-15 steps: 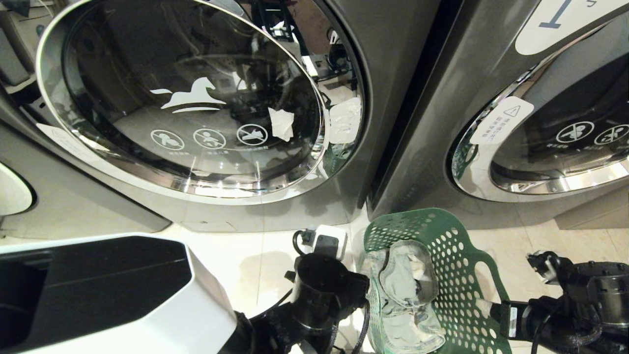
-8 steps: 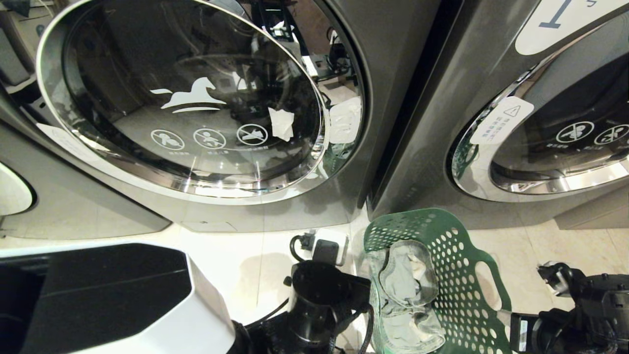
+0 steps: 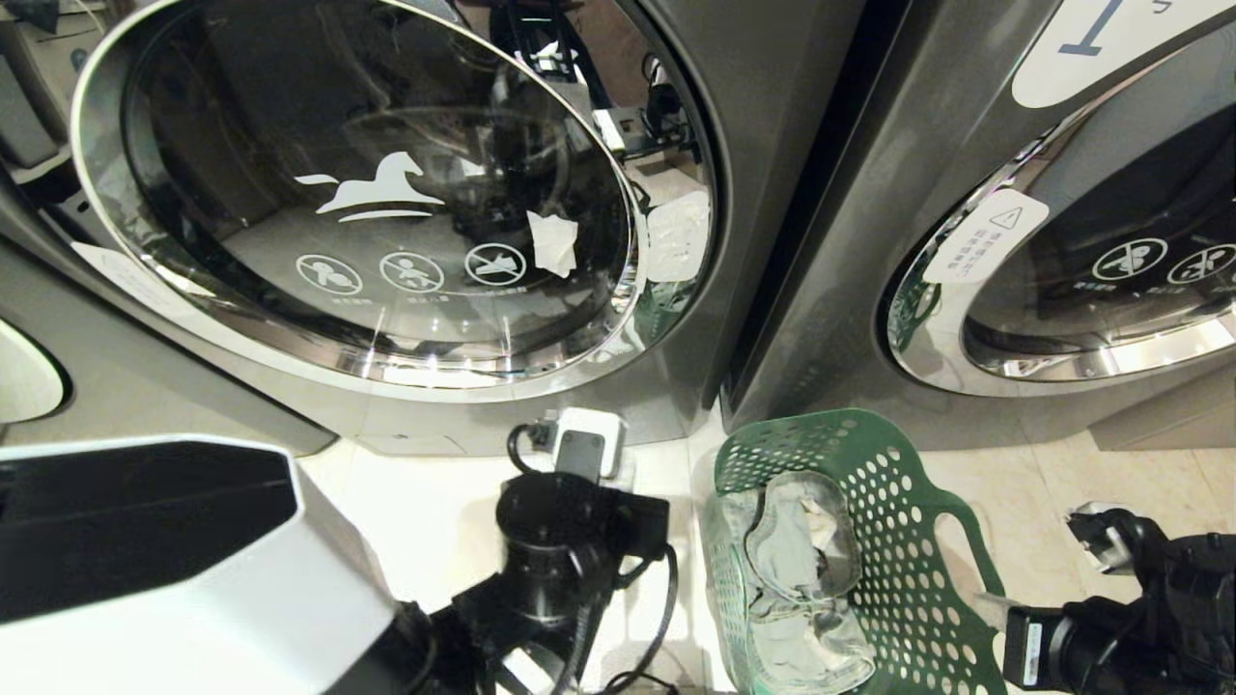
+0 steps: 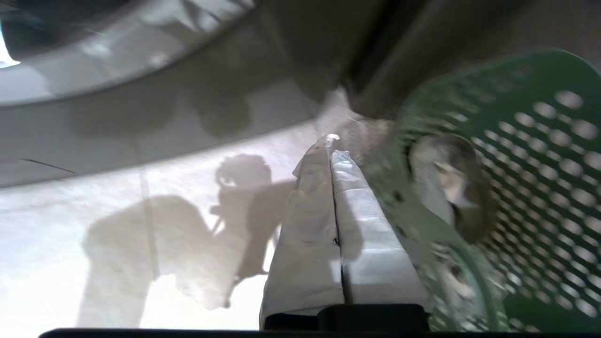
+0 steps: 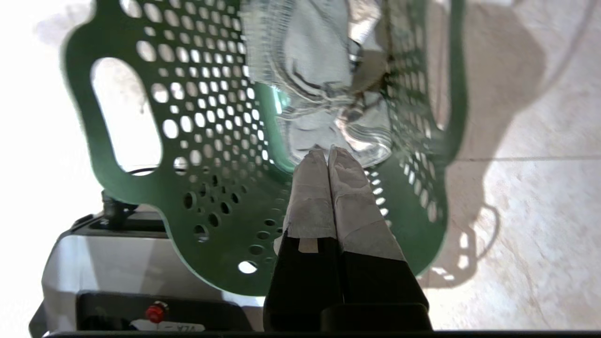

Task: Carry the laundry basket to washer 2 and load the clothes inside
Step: Open the lid of the washing machine

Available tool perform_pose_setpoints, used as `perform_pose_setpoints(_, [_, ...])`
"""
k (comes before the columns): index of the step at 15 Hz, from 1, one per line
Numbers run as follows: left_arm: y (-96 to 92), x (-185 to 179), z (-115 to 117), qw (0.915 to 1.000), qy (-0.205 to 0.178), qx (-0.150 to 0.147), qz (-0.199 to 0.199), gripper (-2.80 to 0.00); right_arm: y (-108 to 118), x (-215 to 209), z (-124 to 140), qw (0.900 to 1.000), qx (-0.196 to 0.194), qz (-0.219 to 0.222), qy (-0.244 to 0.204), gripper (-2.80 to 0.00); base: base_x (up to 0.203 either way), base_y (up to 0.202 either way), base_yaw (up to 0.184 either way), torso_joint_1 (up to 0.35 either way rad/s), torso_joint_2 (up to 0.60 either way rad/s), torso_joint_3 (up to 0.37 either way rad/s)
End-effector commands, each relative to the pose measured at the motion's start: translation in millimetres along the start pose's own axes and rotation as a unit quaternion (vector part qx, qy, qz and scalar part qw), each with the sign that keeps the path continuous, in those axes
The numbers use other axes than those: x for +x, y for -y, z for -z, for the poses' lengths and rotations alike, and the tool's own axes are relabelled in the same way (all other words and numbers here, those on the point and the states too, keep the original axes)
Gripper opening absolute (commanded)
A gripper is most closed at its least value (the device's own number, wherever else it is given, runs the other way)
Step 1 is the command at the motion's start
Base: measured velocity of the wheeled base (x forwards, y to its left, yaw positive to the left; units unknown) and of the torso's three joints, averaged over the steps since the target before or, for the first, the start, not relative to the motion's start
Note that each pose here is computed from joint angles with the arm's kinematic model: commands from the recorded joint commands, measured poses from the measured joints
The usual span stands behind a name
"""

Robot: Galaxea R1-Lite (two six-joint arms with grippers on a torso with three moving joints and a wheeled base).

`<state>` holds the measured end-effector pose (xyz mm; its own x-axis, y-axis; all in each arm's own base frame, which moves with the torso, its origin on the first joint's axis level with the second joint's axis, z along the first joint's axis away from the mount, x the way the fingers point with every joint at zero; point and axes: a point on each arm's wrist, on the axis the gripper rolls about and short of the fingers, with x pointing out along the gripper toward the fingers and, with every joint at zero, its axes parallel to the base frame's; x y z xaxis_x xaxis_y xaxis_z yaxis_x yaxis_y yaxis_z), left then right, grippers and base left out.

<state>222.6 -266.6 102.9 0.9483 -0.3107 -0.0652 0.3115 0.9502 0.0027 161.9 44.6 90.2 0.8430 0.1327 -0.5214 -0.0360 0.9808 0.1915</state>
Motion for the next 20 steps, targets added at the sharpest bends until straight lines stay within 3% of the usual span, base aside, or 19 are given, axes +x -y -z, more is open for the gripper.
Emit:
perform_pose_setpoints(1, [-26.6,5,-21,0.9989,0.027,-0.006,-0.037,-2.8,-5,-1,-3,1.0,-0.005,-0.013,0.008,-2.8,0.0,0.0,0.0,0.0,0.0,0.0])
perform_pose_setpoints(4, [-98.1,8,-53,0.9911,0.06,0.017,-0.118,-2.8,-8,-3,-4,0.999,-0.028,-0.025,0.013,-2.8,0.0,0.0,0.0,0.0,0.0,0.0])
perform_pose_setpoints(6, [-142.8,-15,-69,0.9845,0.071,0.042,-0.154,-2.8,-18,-10,-2,0.997,-0.046,-0.06,0.019,-2.8,0.0,0.0,0.0,0.0,0.0,0.0])
perform_pose_setpoints(8, [-172.7,-50,-67,0.9787,0.058,0.064,-0.186,-2.8,-31,-20,-1,0.992,-0.064,-0.103,0.03,-2.8,0.0,0.0,0.0,0.0,0.0,0.0])
perform_pose_setpoints(11, [-198.1,-100,-59,0.969,0.04,0.074,-0.232,-2.8,-28,-40,-2,0.99,-0.065,-0.114,0.056,-2.8,0.0,0.0,0.0,0.0,0.0,0.0])
perform_pose_setpoints(15, [-207.5,-138,-56,0.959,0.023,0.078,-0.272,-2.8,-15,-73,-1,0.986,-0.097,-0.094,0.097,-2.8,0.0,0.0,0.0,0.0,0.0,0.0])
perform_pose_setpoints(16, [-209.1,-149,-54,0.9532,0.019,0.082,-0.29,-2.8,-8,-79,2,0.986,-0.105,-0.067,0.108,-2.8,0.0,0.0,0.0,0.0,0.0,0.0])
perform_pose_setpoints(18, [-220.0,-173,-36,0.932,-0.021,0.102,-0.347,-2.8,10,-90,8,0.986,-0.099,0.002,0.135,-2.8,0.0,0.0,0.0,0.0,0.0,0.0])
perform_pose_setpoints(20, [-221.7,-198,-29,0.9172,-0.036,0.113,-0.38,-2.8,26,-95,15,0.98,-0.116,0.085,0.14,-2.8,0.0,0.0,0.0,0.0,0.0,0.0])
